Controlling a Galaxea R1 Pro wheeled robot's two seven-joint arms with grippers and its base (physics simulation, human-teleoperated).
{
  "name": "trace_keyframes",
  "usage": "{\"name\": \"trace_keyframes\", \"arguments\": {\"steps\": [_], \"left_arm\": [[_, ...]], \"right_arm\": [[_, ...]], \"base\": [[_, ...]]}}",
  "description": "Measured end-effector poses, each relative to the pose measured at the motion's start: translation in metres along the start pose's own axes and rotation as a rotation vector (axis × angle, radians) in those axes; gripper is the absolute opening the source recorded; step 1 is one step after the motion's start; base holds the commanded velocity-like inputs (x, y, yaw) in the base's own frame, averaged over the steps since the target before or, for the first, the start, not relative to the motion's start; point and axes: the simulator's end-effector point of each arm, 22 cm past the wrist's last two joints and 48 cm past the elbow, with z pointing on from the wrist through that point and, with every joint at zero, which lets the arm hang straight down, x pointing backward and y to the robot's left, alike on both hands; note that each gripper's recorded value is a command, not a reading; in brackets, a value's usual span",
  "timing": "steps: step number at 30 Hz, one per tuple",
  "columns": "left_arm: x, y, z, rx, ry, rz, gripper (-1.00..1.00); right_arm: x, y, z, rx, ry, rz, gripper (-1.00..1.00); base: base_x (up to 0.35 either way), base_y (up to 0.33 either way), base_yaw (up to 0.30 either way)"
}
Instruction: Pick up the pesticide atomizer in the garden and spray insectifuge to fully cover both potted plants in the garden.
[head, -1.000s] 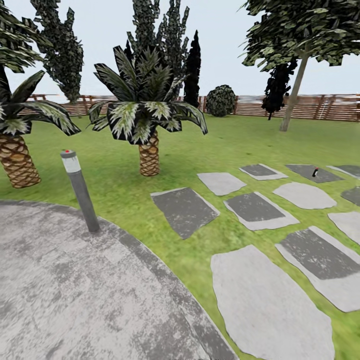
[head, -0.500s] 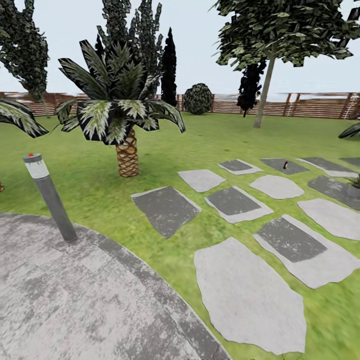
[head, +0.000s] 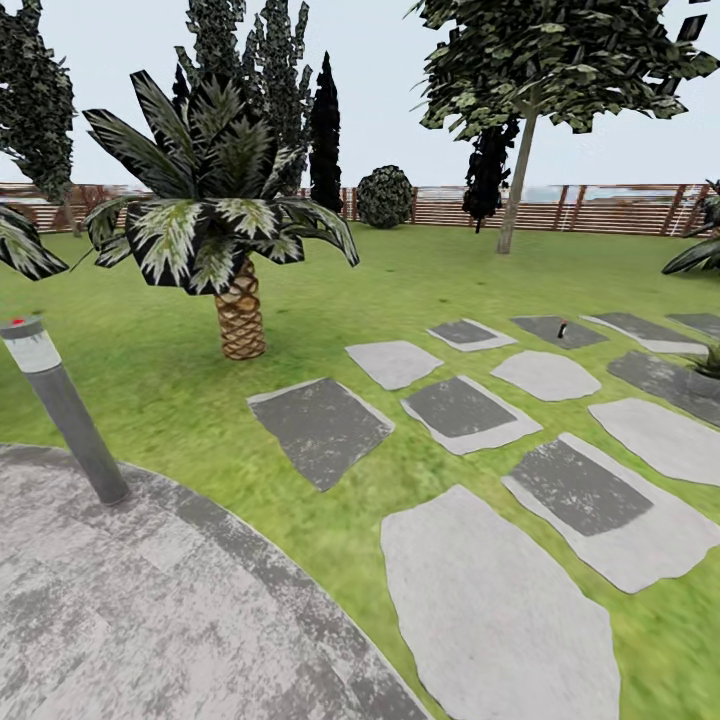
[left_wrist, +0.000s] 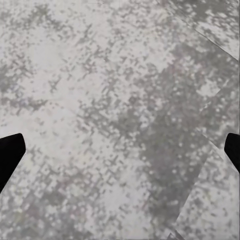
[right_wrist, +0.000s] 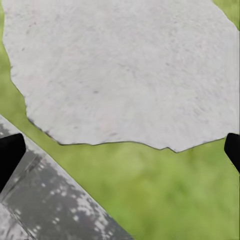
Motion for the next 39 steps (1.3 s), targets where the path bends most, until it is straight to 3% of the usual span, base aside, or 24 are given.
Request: {"name": "trace_keyframes", "arguments": {"steps": [39], "left_arm": [[-0.0001, -0.0003, 0.0000, 0.001, 0.000, 0.001, 1.00]], "right_arm": [[0.0001, 0.0002, -0.0001, -0.001, 0.000, 0.000, 1.00]], "base": [[0.339, 0.000, -0.277]]}}
